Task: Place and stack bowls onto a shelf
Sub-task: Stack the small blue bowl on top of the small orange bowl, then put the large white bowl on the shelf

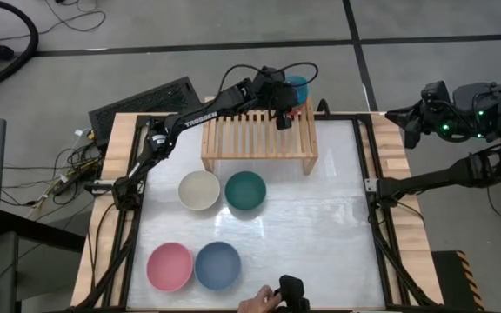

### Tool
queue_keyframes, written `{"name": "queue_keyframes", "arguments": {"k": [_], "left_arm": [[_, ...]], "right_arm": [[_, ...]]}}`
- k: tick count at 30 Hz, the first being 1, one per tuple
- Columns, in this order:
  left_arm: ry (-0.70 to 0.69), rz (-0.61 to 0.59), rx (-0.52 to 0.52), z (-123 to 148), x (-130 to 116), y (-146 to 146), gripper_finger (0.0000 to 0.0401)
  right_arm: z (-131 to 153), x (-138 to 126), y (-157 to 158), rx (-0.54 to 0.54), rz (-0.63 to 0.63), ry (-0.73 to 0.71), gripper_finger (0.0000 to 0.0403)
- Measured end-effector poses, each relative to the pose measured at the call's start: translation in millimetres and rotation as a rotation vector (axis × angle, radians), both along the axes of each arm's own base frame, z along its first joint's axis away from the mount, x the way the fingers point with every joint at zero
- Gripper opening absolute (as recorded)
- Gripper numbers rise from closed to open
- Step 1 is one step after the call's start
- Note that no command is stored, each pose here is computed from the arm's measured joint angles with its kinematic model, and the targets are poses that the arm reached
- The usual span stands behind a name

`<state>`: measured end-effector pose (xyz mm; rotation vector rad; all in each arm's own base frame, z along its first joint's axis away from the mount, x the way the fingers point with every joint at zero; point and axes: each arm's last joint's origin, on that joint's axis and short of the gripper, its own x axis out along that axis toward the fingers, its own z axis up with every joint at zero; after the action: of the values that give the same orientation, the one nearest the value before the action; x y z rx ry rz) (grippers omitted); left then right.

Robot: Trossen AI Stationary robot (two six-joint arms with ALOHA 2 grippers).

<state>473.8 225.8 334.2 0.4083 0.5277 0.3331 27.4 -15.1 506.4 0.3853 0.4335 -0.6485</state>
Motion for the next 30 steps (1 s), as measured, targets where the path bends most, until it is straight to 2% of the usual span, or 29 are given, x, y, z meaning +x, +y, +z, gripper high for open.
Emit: {"name": "queue_keyframes", "arguments": {"k": [8, 13, 16, 18, 21, 25, 30], "left_arm": [[-0.029, 0.033, 0.009, 16.5, -8.2, -1.9, 0.0110], [-0.085, 0.076, 0.035, 28.6, -10.4, -3.5, 0.0127], [-0.159, 0.076, 0.003, 40.3, -11.4, -10.2, 0.0127], [-0.156, 0.025, -0.051, 53.3, -20.1, -21.2, 0.0128], [-0.097, -0.070, -0.089, 80.5, -43.2, -46.8, 0.0128], [0.006, -0.090, -0.168, 116.5, -89.1, -86.3, 0.0128], [0.241, -0.119, -0.311, 131.0, -142.2, -139.4, 0.0128]], "right_arm": [[0.0, -0.3, 0.0, -0.014, 0.010, 0.009, 0.0076], [0.0, -0.2, 0.0, -0.015, 0.011, 0.009, 0.0076], [0.0, -0.4, 0.1, -0.014, 0.011, 0.009, 0.0076], [0.0, -0.4, 0.1, -0.013, 0.012, 0.009, 0.0076], [0.0, -0.4, 0.1, -0.016, 0.014, 0.011, 0.0076], [0.0, -0.4, 0.2, -0.017, 0.017, 0.012, 0.0076], [-0.1, -0.4, 0.2, -0.033, 0.029, 0.023, 0.0076]]}}
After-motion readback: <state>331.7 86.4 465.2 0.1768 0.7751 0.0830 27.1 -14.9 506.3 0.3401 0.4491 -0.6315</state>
